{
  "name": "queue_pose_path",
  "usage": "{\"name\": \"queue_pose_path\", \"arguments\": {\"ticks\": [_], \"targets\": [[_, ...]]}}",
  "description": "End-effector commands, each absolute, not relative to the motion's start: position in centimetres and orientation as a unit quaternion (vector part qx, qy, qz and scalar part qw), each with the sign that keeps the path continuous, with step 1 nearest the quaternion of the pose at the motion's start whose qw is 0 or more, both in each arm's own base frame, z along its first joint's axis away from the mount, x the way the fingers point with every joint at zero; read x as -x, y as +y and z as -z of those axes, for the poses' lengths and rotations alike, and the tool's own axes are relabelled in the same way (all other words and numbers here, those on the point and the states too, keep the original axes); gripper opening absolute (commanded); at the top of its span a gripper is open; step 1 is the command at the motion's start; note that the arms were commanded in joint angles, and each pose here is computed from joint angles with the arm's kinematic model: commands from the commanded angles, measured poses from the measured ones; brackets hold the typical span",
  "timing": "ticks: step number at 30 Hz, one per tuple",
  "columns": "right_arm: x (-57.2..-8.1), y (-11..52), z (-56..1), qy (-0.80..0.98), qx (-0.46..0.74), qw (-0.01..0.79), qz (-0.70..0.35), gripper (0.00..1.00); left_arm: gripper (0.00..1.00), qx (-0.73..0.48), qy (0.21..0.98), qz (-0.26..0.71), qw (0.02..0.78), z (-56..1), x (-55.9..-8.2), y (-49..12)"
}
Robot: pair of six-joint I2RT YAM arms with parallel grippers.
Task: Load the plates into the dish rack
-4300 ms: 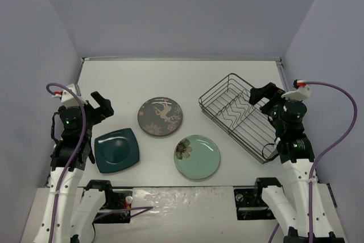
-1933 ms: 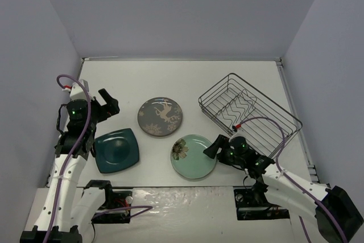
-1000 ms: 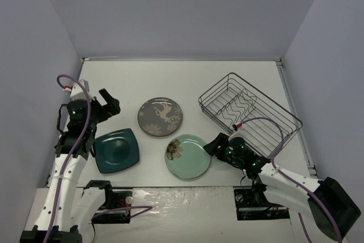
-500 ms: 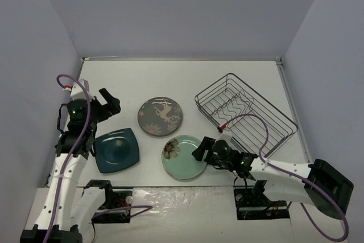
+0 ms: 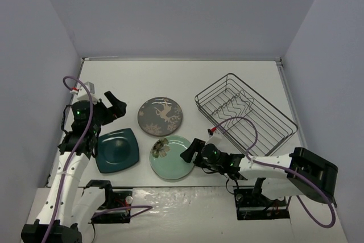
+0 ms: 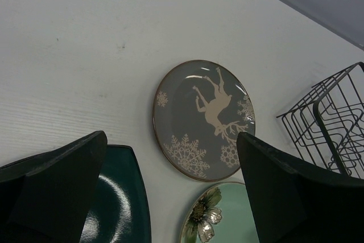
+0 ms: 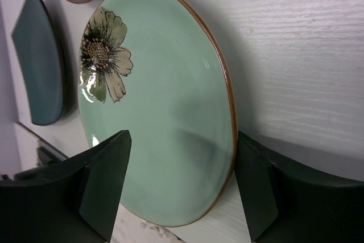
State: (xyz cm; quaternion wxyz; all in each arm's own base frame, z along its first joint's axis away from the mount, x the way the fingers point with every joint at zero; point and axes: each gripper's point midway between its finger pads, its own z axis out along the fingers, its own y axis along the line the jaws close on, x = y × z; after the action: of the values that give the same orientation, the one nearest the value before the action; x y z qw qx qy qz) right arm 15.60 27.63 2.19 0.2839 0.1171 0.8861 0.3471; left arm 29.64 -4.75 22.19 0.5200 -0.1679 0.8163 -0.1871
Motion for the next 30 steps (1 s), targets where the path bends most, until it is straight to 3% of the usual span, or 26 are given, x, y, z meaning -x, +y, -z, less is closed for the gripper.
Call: {"name": "queue_pose_path", "arguments": {"ticks": [1,15,20,22,30], "targets": [[-11.6,21.0,5.9,0.944,-0.127,0.219,-0.212,0.64,0.97,0.157,0.782,0.225,0.559,-25.5,-30.4,-5.8],[-10.0,20.8,9.3,0.951,-0.138,0.178,-0.212,0.39,0.97,0.161,0.781,0.22,0.562,-25.3,-30.1,-5.6],[-9.7,21.4,10.3,0.952,-0.132,0.166,-0.222,0.08,0.97,0.164,0.778,0.215,0.568,-25.4,-30.0,-5.3],[-9.7,21.6,10.5,0.953,-0.125,0.165,-0.223,0.0,0.97,0.163,0.779,0.212,0.567,-25.5,-29.9,-5.2],[-10.6,21.4,8.7,0.955,-0.092,0.213,-0.186,0.0,0.97,0.163,0.778,0.21,0.569,-25.6,-29.8,-5.1]]}}
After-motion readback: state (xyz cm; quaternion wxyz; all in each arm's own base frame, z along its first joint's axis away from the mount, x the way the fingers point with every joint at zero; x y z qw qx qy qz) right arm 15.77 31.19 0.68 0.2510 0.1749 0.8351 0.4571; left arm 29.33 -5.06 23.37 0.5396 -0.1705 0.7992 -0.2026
